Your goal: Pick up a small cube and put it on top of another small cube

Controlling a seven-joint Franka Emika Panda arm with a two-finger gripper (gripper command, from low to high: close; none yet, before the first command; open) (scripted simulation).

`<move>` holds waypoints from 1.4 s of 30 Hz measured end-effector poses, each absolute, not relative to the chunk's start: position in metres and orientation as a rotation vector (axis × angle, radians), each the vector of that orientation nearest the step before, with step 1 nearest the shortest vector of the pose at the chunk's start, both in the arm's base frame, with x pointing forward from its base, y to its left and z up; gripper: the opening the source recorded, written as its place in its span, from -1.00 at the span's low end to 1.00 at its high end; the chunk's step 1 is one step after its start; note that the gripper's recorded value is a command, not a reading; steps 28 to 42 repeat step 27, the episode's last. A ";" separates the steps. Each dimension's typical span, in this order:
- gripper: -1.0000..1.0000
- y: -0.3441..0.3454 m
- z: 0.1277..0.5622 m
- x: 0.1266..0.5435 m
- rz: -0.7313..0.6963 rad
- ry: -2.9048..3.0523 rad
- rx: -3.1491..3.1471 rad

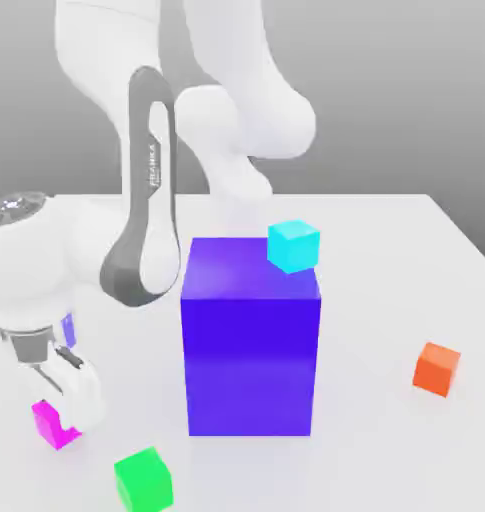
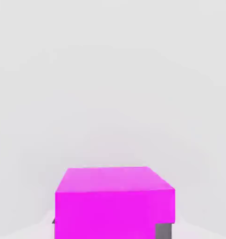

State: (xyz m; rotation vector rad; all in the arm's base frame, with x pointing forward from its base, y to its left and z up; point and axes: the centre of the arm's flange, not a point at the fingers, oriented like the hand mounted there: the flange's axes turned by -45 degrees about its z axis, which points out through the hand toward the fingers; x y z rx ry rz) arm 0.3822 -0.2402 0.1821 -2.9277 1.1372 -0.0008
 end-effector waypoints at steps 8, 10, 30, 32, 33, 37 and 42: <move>-1.00 -0.202 0.208 0.418 0.008 0.877 -3.026; -1.00 -0.190 0.214 0.428 0.008 0.802 -3.048; 1.00 -0.115 0.186 0.475 0.000 0.381 -3.118; 1.00 -0.115 0.186 0.475 0.000 0.381 -3.118; 1.00 -0.115 0.186 0.475 0.000 0.381 -3.118; 1.00 -0.115 0.186 0.475 0.000 0.381 -3.118; 1.00 -0.115 0.186 0.475 0.000 0.381 -3.118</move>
